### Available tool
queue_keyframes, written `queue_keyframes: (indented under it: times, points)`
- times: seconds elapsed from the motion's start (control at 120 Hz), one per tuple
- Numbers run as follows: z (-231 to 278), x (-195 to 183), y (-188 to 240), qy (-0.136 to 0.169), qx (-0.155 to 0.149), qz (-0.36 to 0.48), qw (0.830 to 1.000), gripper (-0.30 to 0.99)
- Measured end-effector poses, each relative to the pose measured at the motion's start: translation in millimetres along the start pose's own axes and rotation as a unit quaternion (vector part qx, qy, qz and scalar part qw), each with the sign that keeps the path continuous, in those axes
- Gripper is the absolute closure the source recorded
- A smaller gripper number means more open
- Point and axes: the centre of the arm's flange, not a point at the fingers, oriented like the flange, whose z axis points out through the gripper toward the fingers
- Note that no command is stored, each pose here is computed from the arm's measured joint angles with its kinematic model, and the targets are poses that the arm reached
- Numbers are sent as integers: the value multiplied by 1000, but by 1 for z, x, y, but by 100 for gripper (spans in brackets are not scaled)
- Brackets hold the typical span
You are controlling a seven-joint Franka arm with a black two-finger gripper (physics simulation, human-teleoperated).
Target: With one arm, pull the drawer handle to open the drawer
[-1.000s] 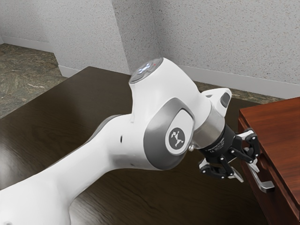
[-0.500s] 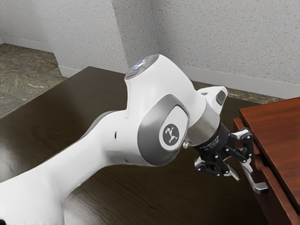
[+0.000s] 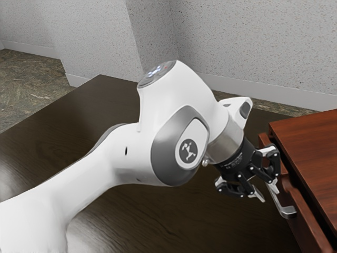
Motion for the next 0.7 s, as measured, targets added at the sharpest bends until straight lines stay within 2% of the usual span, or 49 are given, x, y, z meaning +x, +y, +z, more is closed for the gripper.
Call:
queue_keyframes:
  times: [0.7]
  points:
    - [2, -3, -3, -5, 11, 7, 1000, 60]
